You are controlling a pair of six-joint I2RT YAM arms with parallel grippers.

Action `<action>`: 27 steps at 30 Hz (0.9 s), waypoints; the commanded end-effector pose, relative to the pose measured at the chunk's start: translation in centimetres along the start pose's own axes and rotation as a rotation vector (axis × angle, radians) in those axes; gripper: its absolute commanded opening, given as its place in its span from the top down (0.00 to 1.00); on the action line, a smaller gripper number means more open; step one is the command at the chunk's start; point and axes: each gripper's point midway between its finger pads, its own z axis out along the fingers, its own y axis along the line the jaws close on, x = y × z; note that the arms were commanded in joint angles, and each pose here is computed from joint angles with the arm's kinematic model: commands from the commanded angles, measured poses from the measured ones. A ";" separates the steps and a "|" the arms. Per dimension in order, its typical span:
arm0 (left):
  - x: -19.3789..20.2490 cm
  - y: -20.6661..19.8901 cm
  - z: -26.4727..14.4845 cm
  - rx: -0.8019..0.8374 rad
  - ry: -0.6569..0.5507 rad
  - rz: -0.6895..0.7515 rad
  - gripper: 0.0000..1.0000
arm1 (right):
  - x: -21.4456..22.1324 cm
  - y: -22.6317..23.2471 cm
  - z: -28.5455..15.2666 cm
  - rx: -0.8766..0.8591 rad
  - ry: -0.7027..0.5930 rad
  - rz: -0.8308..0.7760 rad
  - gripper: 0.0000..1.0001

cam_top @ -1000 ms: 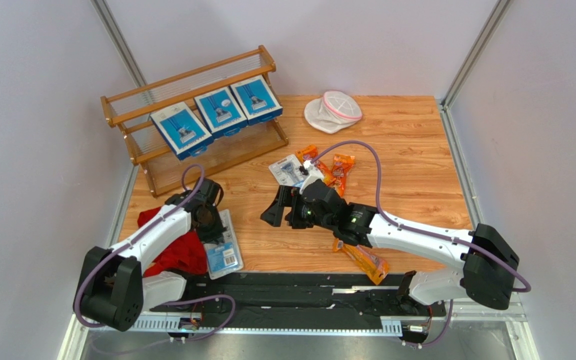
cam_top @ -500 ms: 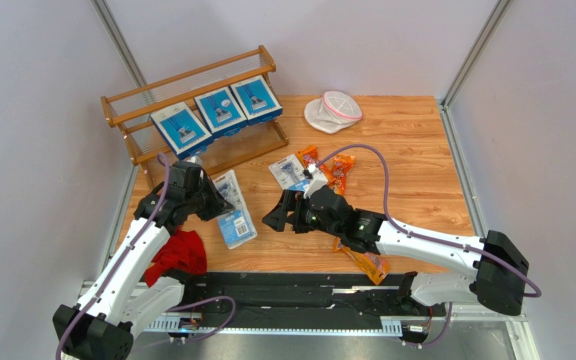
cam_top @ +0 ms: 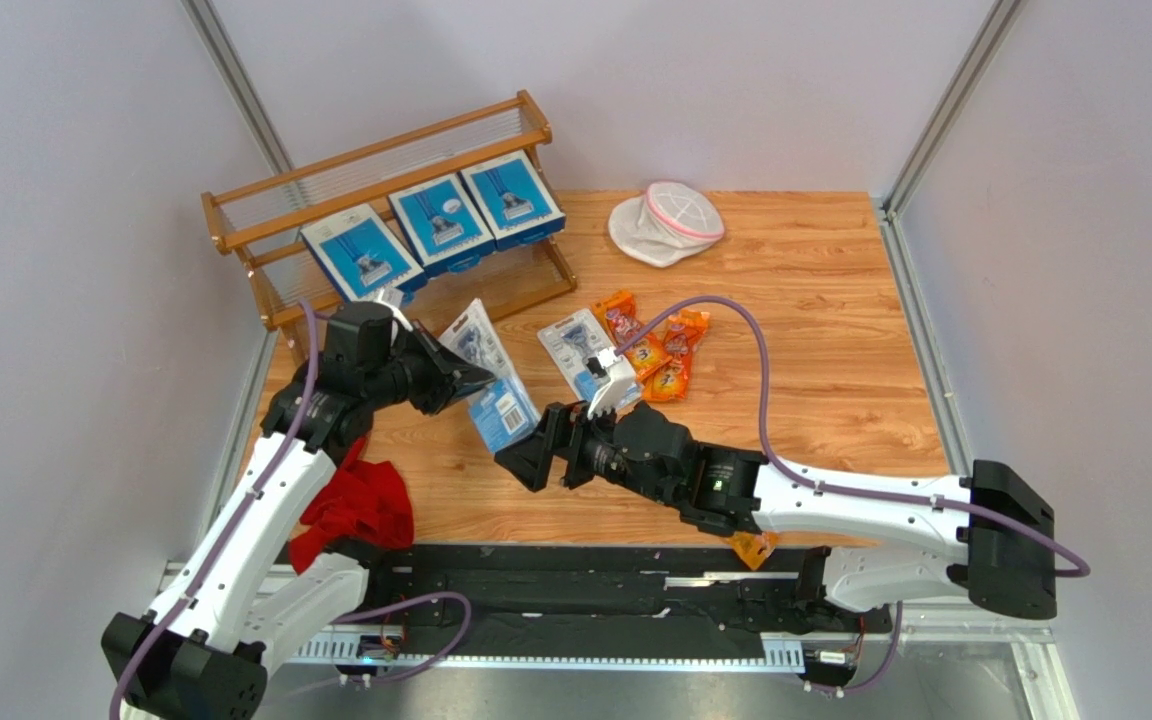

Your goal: Place and organize the shaving razors onto the shelf

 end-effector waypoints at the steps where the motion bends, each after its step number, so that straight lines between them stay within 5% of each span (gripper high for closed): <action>1: -0.9 -3.8 -0.9 0.132 -0.015 -0.021 1.00 | -2.6 0.6 -0.5 -0.008 -0.128 -0.007 0.14; 14: 0.3 -5.3 -1.6 0.221 0.056 0.000 1.00 | -2.9 -0.1 1.0 0.019 -0.179 0.006 0.34; 19: 0.7 -5.2 -1.8 0.229 0.071 0.004 1.00 | -2.6 0.0 1.8 0.014 -0.177 0.023 0.55; 21: 0.9 -5.1 -1.9 0.233 0.069 0.000 1.00 | -2.3 -0.5 2.1 0.033 -0.173 0.039 0.71; 27: 1.2 -4.8 -2.0 0.236 0.080 0.001 1.00 | -2.7 -1.4 1.6 0.069 -0.208 0.064 0.81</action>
